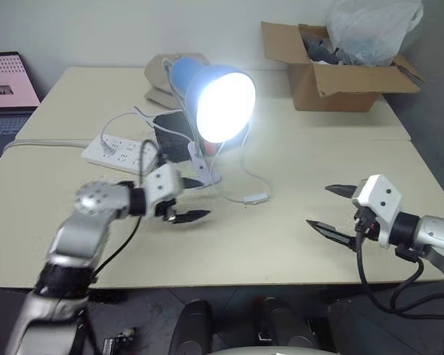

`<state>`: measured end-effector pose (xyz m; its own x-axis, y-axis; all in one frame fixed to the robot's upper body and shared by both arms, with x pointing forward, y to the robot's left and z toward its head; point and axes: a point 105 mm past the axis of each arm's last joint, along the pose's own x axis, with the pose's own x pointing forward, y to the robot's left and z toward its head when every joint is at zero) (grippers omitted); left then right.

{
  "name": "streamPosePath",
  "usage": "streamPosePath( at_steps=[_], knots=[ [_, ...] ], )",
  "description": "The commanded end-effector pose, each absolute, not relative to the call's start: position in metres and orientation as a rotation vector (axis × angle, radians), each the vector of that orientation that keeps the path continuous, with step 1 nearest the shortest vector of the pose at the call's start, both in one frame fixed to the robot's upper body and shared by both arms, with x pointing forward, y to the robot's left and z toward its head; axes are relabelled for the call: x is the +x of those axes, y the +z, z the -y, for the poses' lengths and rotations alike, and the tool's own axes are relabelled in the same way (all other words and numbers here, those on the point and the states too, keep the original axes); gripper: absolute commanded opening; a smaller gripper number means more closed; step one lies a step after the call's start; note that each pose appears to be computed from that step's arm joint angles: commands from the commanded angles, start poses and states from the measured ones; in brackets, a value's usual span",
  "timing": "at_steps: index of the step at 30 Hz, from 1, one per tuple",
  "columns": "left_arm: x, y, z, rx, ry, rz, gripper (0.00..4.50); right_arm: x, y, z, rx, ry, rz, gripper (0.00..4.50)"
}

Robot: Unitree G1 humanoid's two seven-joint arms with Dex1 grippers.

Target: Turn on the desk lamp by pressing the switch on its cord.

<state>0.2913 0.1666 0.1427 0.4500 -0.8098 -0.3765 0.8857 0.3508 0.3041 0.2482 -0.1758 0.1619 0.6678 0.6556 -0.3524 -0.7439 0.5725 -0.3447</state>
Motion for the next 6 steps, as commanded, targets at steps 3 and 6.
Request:
streamPosePath(
  at_steps=[3, 6],
  knots=[
    [0.259, 0.152, -0.186, 0.446, -1.011, -0.192, 3.57, 0.247, 0.168, 0.192, -0.518, 0.85, -0.14, 4.5],
    [0.254, 0.153, -0.187, 0.436, -0.987, -0.184, 3.57, 0.253, 0.167, 0.193, -0.511, 0.861, -0.13, 4.5]
  ],
)
